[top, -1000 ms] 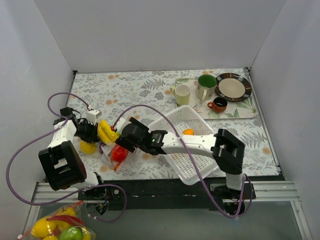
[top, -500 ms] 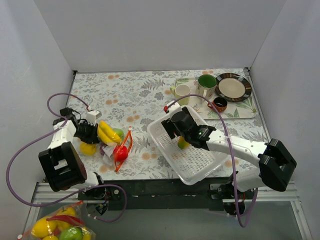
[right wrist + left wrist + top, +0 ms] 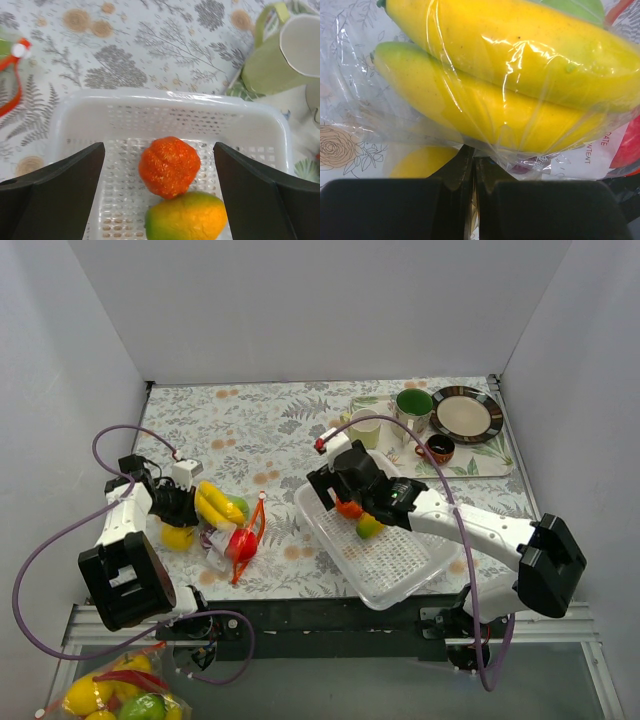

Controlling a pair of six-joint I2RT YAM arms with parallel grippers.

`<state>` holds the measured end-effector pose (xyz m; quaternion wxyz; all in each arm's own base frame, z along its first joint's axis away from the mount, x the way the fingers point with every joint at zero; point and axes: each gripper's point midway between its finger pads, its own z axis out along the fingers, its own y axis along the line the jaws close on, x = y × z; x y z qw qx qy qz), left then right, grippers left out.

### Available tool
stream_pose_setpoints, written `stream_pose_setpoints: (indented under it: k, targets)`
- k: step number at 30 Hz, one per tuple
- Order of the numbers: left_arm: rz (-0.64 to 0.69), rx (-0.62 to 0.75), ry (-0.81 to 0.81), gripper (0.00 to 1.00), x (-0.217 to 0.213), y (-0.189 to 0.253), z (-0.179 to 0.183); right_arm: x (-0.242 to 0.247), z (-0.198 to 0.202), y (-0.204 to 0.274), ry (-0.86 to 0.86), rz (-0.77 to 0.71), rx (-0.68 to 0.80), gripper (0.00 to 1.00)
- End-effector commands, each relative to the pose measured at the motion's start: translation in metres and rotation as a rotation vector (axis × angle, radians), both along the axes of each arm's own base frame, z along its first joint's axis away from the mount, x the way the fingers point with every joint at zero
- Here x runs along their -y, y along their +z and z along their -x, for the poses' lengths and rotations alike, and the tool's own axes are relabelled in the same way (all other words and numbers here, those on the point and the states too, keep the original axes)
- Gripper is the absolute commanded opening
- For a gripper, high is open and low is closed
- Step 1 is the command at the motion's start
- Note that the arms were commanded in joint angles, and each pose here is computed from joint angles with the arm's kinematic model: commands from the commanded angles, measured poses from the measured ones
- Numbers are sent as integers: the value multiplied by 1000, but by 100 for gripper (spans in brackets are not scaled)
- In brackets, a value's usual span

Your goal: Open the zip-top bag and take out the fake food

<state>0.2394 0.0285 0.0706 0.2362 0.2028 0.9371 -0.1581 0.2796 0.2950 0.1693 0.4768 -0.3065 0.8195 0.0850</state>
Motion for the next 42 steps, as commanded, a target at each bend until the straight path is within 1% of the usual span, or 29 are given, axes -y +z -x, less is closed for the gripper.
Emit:
stream_pose_setpoints:
  k: [1,2,3,4,5,6,7,8,9,10,13,15,20,24,31,35,37,42]
  targets:
    - [0,29,-5,0,1,9,-5,-59,36,46,174,-115,41,98]
    - [-4,34,-6,0,0,9,-6,-71,45,49,212,-123,36,99]
    - [-5,35,-4,0,0,9,-7,-84,54,38,250,-104,14,99]
    - [-2,32,-2,0,0,8,-7,-106,77,41,335,-116,0,99]
    - [-2,29,-1,0,0,7,-7,-117,86,37,368,-110,-10,99]
    - [-3,26,-1,0,0,6,-7,-129,94,15,403,-58,-30,99]
    - [-4,21,1,0,0,4,-6,-141,110,10,440,-35,-29,99]
    - [-5,17,1,0,0,1,-5,-149,114,6,454,-19,-35,98]
    - [-9,18,2,0,-1,0,-5,-157,121,-13,478,13,-58,99]
    - [-18,15,3,0,-2,-2,-4,-165,132,-21,524,10,-89,99]
    - [-35,11,4,0,-6,-8,-3,-180,143,-42,582,-16,-134,99]
    - [-42,4,4,0,-7,-12,-4,-187,146,-54,600,-16,-149,98]
    - [-50,0,6,0,-10,-16,-8,-204,152,-65,660,-31,-166,99]
    - [-31,-11,5,0,-5,-18,-8,-225,154,-58,711,-87,-153,99]
    - [2,-23,-7,0,7,-19,-2,-248,145,-63,724,-112,-155,98]
    - [-6,-38,-5,0,7,-23,-1,-250,139,-82,705,-83,-176,99]
    - [-10,-42,-8,0,6,-23,-1,-249,137,-85,696,-91,-187,99]
    - [-10,-35,-7,0,6,-22,-1,-245,140,-100,699,-86,-232,99]
